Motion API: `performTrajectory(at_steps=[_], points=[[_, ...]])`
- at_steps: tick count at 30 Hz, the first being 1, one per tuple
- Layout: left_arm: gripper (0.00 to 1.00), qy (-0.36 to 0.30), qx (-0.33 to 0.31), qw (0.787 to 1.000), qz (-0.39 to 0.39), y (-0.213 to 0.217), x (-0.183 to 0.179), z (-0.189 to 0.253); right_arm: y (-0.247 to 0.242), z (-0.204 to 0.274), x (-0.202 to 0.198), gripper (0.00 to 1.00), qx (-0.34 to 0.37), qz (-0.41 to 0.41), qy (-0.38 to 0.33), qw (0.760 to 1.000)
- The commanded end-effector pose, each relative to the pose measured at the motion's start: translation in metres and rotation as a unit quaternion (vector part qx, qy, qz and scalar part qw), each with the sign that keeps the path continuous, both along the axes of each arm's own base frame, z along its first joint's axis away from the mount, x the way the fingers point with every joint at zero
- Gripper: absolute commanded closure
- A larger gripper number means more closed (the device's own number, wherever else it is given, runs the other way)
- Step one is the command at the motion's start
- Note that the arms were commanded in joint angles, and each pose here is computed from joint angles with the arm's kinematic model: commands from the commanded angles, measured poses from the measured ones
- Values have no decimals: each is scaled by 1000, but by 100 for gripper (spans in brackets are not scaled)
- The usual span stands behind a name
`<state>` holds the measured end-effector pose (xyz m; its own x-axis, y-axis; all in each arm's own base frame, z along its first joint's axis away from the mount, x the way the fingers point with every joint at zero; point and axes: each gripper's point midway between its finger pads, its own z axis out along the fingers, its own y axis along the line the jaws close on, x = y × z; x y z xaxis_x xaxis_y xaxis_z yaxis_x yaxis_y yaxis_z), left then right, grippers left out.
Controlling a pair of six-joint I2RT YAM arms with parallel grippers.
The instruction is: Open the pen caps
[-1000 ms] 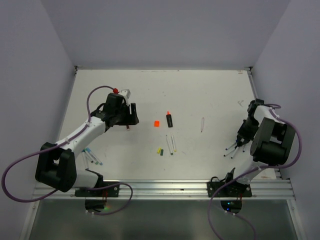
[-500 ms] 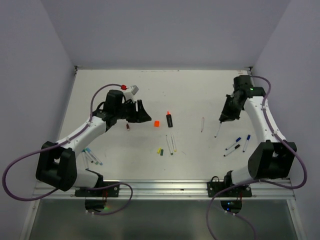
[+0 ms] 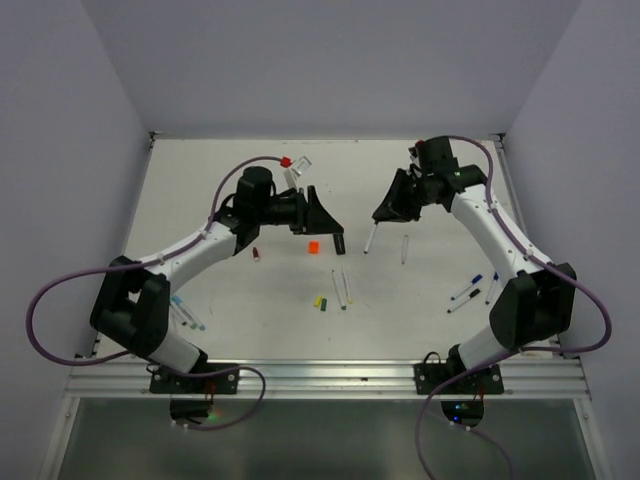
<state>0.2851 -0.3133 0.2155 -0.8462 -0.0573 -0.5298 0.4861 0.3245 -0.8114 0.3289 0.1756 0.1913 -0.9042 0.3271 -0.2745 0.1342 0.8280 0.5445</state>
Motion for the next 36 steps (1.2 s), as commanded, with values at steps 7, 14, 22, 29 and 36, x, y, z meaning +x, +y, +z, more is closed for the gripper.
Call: performTrajectory(at_steps=[7,14,22,29,36], points=[[35,5,-16,999,-41,-49,-14,9,42,35,20,100,103,-5,-34,994],[39,14,-4,999,-41,-57,-13,-1,49,42,11,100,116,5,-34,993],[100,23,1,999,-41,-54,-18,-7,52,43,2,100,127,13,-34,991],[100,22,-5,999,-27,-54,-13,3,61,45,-19,59,140,42,-27,989],[100,12,-4,1000,-4,-55,-2,15,67,42,-38,70,146,38,-26,988]])
